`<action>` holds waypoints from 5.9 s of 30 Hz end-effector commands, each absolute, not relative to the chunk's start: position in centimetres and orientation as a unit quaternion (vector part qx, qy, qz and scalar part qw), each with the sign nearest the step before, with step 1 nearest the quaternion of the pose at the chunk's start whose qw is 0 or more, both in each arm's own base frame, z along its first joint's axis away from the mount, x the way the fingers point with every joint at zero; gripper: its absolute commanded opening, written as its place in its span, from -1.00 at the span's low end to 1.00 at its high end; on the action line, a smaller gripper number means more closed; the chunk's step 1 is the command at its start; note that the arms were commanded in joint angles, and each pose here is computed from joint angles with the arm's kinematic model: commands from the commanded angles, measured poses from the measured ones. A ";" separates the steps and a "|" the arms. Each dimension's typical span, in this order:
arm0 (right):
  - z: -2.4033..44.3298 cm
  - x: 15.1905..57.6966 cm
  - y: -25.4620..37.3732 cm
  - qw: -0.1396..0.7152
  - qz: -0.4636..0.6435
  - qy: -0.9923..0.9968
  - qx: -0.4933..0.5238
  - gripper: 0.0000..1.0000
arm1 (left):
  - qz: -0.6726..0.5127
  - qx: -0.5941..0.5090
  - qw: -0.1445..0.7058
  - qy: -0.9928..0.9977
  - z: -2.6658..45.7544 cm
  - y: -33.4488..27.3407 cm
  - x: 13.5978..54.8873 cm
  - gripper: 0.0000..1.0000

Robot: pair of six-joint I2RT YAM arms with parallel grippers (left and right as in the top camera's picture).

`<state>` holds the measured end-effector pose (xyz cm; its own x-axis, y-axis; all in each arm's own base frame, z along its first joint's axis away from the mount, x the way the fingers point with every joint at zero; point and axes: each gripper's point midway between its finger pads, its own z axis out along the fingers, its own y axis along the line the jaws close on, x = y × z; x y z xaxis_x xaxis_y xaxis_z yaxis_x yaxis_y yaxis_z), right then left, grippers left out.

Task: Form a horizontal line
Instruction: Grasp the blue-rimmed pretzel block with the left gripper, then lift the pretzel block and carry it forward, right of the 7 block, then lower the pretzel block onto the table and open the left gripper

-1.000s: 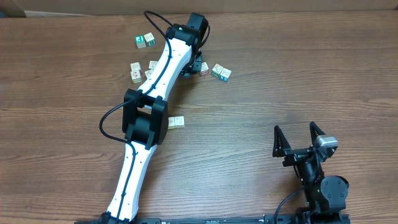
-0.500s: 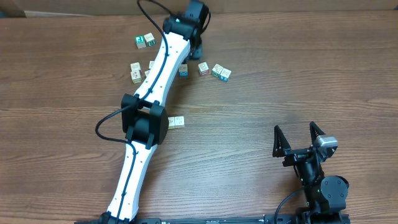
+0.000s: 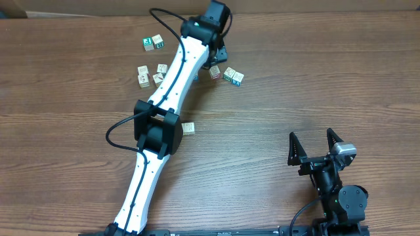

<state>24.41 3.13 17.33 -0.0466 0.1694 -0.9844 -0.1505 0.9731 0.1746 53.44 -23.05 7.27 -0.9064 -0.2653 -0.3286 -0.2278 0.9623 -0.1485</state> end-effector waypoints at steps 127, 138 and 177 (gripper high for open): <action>17.1 24.5 2.9 0.692 0.111 0.713 0.009 1.00 | 0.103 -0.077 0.018 0.992 1.7 -27.9 33.4 -0.50; 17.1 24.5 2.9 0.692 0.111 0.713 0.009 1.00 | 0.109 -0.083 0.013 0.990 1.1 -27.5 33.1 -0.10; 17.1 24.5 2.9 0.692 0.111 0.713 0.009 1.00 | 0.079 -0.013 0.034 0.996 5.3 -28.0 35.9 0.42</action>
<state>24.42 3.11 17.34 -0.0461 0.1695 -0.9845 -0.1498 0.9732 0.1745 34.36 -27.98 3.64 -0.9966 -0.0741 -0.0371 -0.0794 0.9814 0.1746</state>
